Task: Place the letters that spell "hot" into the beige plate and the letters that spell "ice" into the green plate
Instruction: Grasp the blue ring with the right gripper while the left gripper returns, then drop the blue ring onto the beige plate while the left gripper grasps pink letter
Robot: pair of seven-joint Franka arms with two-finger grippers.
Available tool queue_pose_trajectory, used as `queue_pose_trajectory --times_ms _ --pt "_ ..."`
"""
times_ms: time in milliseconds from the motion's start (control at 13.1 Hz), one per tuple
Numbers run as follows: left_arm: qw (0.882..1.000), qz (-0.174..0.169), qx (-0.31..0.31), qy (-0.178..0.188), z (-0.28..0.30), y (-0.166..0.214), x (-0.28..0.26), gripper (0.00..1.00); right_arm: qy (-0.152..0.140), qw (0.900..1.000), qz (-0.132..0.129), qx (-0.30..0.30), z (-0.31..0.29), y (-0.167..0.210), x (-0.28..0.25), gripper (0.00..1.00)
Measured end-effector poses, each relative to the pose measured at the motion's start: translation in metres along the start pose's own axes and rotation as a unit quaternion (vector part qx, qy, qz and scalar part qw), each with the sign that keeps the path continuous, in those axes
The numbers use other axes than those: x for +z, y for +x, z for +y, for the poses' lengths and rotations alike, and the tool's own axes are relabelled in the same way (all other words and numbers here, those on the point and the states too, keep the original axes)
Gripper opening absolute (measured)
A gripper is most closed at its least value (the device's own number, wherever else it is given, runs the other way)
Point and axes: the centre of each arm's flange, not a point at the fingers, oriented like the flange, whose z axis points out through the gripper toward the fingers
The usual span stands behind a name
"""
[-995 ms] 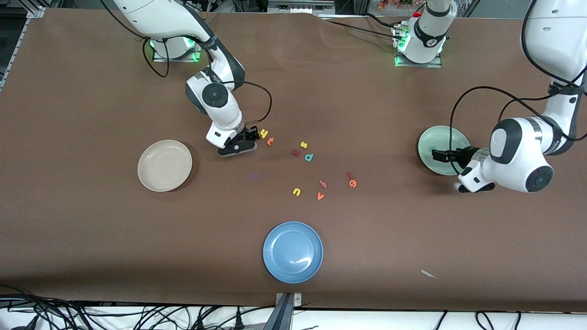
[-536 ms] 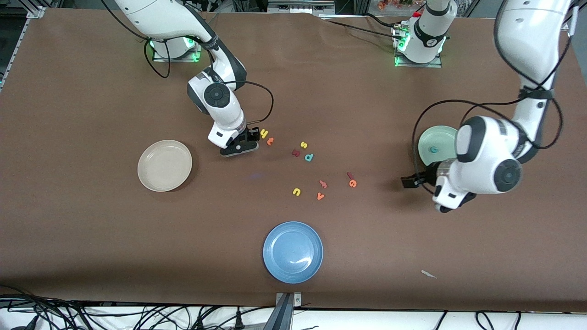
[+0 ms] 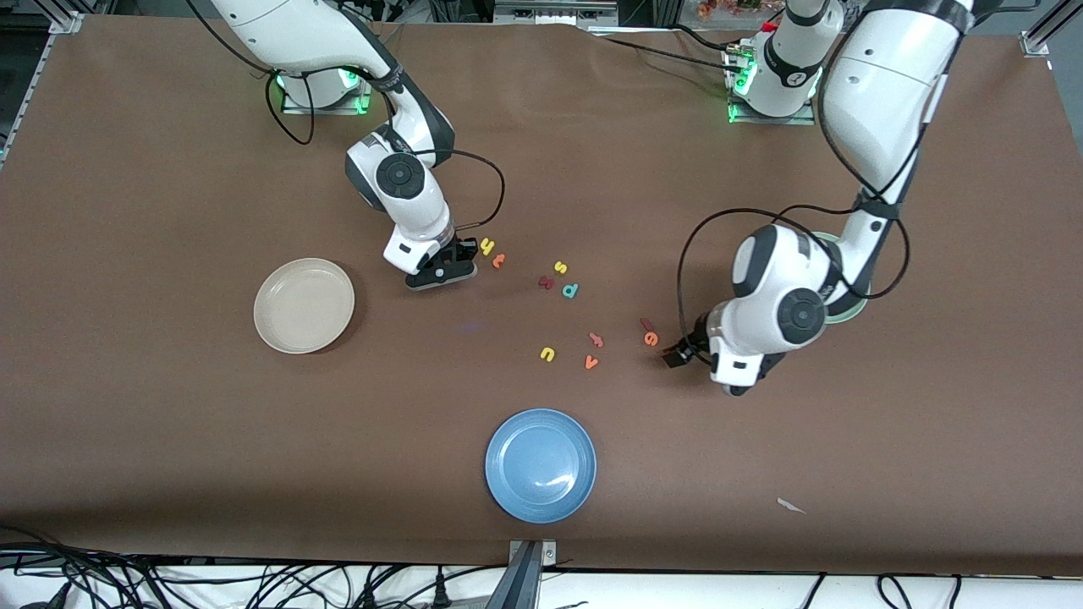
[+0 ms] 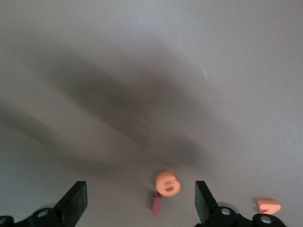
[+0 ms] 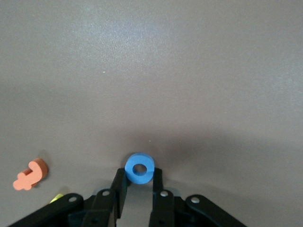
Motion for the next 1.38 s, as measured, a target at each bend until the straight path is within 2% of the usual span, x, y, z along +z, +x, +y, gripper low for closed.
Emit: queue_pose_trajectory --times_ms 306,383,536,613,689,766,995,1225,1302,1378 --pt "1.000 0.002 -0.003 0.002 0.017 -0.029 0.025 0.96 -0.021 1.000 -0.001 -0.016 0.017 0.014 -0.031 0.26" --pt "1.000 0.001 -0.004 0.004 0.016 -0.028 0.027 0.88 -0.030 0.999 -0.004 -0.024 0.027 0.017 -0.045 0.26" --pt "1.000 0.001 -0.006 0.006 0.014 -0.025 0.030 0.63 -0.045 0.998 -0.013 -0.045 0.054 0.024 -0.076 0.26" --pt "1.000 0.001 -0.007 0.006 0.014 -0.024 0.030 0.56 -0.051 0.997 -0.016 -0.059 0.073 0.028 -0.089 0.26" --pt "1.000 0.001 -0.006 0.006 0.014 -0.025 0.030 0.56 -0.056 0.996 -0.019 -0.072 0.096 0.031 -0.097 0.26" --pt "1.000 0.001 -0.005 0.007 0.015 -0.026 0.032 0.51 -0.061 0.994 -0.022 -0.086 0.123 0.034 -0.103 0.26" --pt "1.000 -0.003 0.001 0.013 0.017 -0.034 0.041 0.49 -0.072 0.990 -0.037 -0.117 0.197 0.038 -0.101 0.26" --pt "1.000 -0.005 0.006 0.018 0.019 -0.041 0.049 0.48 -0.079 0.987 -0.051 -0.131 0.248 0.033 -0.097 0.26" --pt "1.000 -0.005 0.006 0.017 0.020 -0.041 0.048 0.42 -0.081 0.986 -0.055 -0.137 0.262 0.031 -0.097 0.26" --pt "1.000 -0.005 0.006 0.017 0.020 -0.041 0.048 0.42 -0.083 0.985 -0.058 -0.142 0.275 0.029 -0.096 0.26"
